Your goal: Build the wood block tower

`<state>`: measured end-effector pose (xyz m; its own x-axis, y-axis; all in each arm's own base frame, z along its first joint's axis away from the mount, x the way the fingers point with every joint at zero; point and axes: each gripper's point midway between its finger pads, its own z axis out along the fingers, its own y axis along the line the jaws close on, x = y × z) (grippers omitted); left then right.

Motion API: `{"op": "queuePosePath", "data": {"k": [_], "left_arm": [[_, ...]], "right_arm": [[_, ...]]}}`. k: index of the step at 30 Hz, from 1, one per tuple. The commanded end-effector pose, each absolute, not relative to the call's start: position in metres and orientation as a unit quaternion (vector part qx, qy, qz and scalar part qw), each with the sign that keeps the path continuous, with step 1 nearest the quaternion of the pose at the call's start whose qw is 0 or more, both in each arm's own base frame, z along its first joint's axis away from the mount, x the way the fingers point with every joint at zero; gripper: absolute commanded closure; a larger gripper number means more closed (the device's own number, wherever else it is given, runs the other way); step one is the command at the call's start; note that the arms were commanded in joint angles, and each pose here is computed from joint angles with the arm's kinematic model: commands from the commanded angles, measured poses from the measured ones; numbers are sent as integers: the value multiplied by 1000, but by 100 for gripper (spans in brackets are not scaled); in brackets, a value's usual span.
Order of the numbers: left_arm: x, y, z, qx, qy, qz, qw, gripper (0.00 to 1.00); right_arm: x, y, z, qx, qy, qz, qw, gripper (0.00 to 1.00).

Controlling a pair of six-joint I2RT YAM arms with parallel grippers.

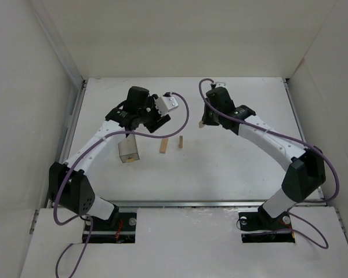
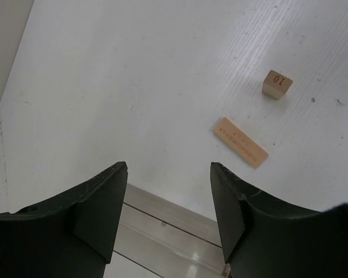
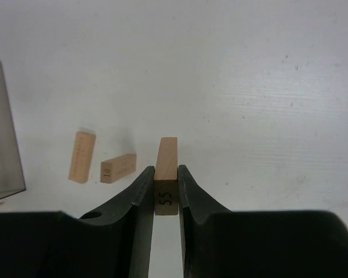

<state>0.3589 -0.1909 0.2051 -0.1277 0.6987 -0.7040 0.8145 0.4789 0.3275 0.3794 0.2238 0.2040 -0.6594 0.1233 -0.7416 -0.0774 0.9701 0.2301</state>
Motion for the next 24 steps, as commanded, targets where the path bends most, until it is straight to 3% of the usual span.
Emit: {"op": "queuePosePath", "data": {"k": [1, 10, 24], "left_arm": [[369, -184, 219, 481, 751, -38, 452, 44], [365, -172, 191, 429, 794, -31, 430, 46], [356, -157, 162, 385, 823, -16, 416, 47]], "right_arm": [[367, 222, 175, 22, 917, 89, 388, 100], [362, 252, 128, 12, 934, 72, 351, 100], [359, 276, 103, 4, 941, 58, 333, 100]]}}
